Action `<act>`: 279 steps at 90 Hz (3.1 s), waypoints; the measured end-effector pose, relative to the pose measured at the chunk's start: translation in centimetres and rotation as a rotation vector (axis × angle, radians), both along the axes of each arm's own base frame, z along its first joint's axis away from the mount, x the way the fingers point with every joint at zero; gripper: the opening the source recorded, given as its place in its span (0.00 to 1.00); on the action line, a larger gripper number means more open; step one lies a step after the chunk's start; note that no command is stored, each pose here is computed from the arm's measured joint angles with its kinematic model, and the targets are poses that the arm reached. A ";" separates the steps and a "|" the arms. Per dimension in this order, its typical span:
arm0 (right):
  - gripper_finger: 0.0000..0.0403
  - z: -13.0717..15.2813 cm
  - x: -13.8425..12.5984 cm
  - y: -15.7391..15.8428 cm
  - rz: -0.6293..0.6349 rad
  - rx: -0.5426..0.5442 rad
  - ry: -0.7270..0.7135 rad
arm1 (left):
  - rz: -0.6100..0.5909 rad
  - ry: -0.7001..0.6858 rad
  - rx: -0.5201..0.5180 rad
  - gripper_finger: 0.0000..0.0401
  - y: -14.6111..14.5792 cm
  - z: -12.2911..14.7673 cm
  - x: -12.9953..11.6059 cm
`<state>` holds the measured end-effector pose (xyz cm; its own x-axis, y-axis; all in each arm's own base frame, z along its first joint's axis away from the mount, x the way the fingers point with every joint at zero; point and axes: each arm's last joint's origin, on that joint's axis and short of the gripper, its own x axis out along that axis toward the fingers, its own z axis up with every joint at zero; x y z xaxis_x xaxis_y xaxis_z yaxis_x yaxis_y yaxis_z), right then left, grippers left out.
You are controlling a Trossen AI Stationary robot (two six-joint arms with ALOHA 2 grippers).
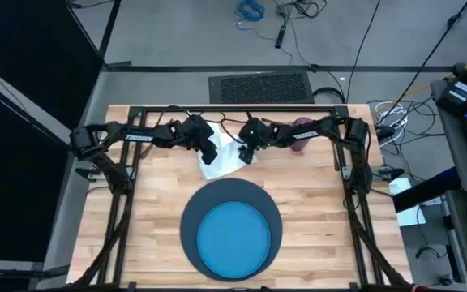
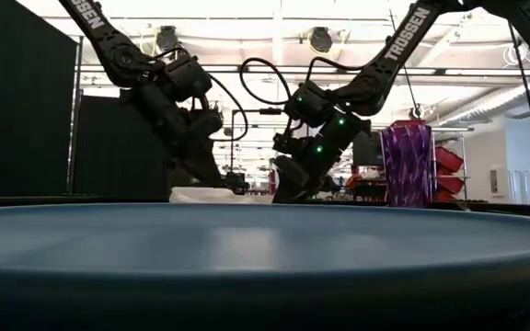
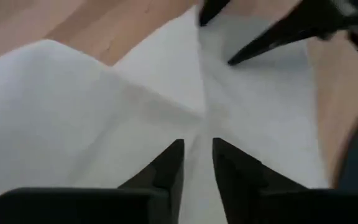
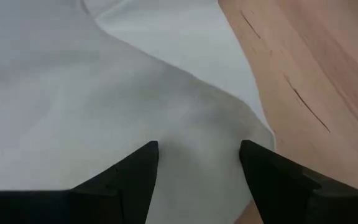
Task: Set table place
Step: Fold the white napkin
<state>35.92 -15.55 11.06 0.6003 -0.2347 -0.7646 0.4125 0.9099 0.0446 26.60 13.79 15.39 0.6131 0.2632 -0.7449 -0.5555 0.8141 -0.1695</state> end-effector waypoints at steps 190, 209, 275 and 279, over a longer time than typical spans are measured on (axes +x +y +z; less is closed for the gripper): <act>0.53 0.0 0.0 -0.1 -0.035 0.030 -0.012 | 0.112 0.157 0.391 0.26 -0.9 -3.3 2.6; 0.53 0.0 0.0 0.0 -0.033 0.030 -0.012 | 0.191 0.150 0.455 0.26 -0.1 -3.0 2.5; 0.53 0.0 0.8 2.3 0.130 -0.002 0.005 | 0.104 -0.092 0.477 0.26 -0.4 0.6 3.4; 0.53 0.0 0.8 2.3 0.130 -0.001 0.007 | 0.073 -0.069 0.467 0.26 -1.3 0.8 3.4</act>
<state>36.76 -13.26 11.03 0.6206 -0.1561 -0.7684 0.2914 0.9557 0.0412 30.02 12.50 16.17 0.6244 0.6045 -0.4947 -0.6142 0.7712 0.1672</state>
